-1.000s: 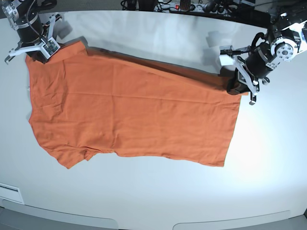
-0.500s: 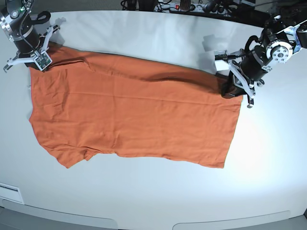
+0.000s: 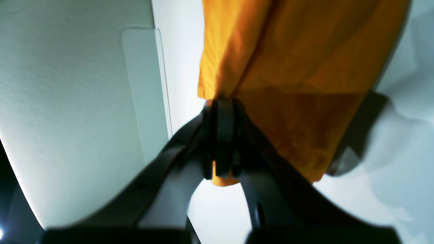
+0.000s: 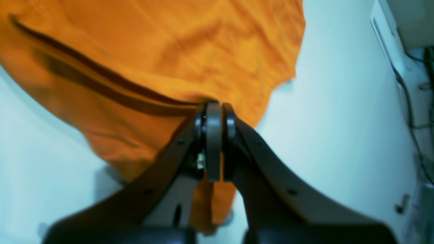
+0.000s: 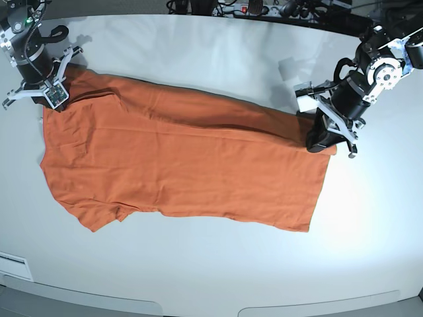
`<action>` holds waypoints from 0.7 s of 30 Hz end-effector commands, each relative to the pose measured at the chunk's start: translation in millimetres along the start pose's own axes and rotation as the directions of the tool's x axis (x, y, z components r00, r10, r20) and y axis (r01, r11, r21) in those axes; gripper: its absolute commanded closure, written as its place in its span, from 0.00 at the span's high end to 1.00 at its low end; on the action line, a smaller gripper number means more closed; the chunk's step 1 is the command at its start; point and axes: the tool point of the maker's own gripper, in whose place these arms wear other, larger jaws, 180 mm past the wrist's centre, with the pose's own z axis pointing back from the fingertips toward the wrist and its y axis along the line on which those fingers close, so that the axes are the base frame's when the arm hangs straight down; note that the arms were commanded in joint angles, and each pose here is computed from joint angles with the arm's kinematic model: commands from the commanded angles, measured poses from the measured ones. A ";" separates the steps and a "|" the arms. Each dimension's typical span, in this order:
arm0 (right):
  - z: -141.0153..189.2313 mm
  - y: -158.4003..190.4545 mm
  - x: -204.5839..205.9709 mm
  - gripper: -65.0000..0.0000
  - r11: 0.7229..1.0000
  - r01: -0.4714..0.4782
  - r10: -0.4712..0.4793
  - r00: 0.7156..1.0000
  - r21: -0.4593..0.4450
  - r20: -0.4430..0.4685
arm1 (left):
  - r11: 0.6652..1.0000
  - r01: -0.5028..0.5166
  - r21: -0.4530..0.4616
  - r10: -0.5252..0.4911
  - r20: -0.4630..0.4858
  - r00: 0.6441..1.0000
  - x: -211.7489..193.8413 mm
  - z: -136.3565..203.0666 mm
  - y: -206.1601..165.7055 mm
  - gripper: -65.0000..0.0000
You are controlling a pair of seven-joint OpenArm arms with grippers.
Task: Fold the T-shirt properly
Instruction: 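Pull the held shirt edge with both grippers to straighten it, then drag both grippers along the edge, smoothing the shirt flat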
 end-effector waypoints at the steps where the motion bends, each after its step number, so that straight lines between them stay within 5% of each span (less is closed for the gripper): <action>1: 2.4 -4.7 6.8 0.00 1.000 -0.020 0.020 0.999 -0.010 0.026 | 0.999 0.013 0.046 -0.012 -0.004 1.000 -2.6 0.9 14.5 0.00; 21: -26.6 -17.6 1.9 0.00 0.998 0.067 -0.068 0.996 0.017 0.064 | 0.994 -0.075 0.075 0.077 -0.023 0.997 -16.6 -28.6 6.4 0.00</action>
